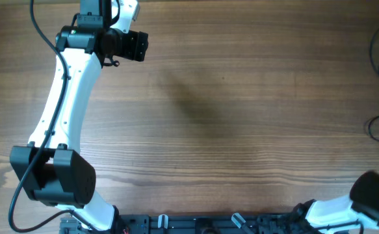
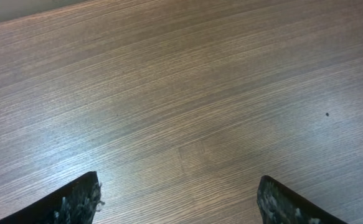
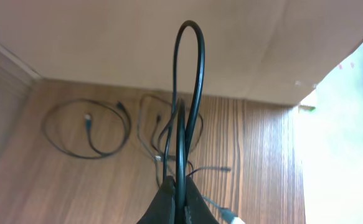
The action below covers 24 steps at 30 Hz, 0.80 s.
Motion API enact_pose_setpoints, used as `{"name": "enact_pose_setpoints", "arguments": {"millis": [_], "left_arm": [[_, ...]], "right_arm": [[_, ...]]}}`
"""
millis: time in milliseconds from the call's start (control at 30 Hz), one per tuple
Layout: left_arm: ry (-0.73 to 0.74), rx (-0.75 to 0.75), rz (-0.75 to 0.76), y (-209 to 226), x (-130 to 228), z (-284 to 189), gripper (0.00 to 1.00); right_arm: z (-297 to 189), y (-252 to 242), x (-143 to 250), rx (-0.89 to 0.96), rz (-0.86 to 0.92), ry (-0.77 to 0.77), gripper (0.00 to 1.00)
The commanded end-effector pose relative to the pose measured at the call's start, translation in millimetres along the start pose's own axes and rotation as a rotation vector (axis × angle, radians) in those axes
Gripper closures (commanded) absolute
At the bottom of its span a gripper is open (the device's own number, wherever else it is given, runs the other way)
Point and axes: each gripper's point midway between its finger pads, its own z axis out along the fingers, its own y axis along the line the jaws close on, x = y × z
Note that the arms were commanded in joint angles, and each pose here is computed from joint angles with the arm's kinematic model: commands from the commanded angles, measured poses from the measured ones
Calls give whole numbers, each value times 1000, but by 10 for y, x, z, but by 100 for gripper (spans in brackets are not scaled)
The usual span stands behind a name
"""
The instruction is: Untangle cables
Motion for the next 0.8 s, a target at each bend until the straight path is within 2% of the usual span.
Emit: {"name": "enact_pose_setpoints", "arguments": {"millis": [0, 300, 467, 767], "left_arm": [[-19, -8, -9, -1, -37, -78, 17], [-22, -9, -5, 1, -43, -77, 17], [-26, -10, -4, 2, -54, -79, 17], [-28, -11, -3, 3, -57, -79, 17]], "right_arm": [[391, 157, 129, -14, -14, 113, 96], [976, 14, 219, 104, 23, 209, 96], [1211, -178, 218, 151, 68, 250, 96], [1493, -225, 315, 187, 71, 307, 96]]}}
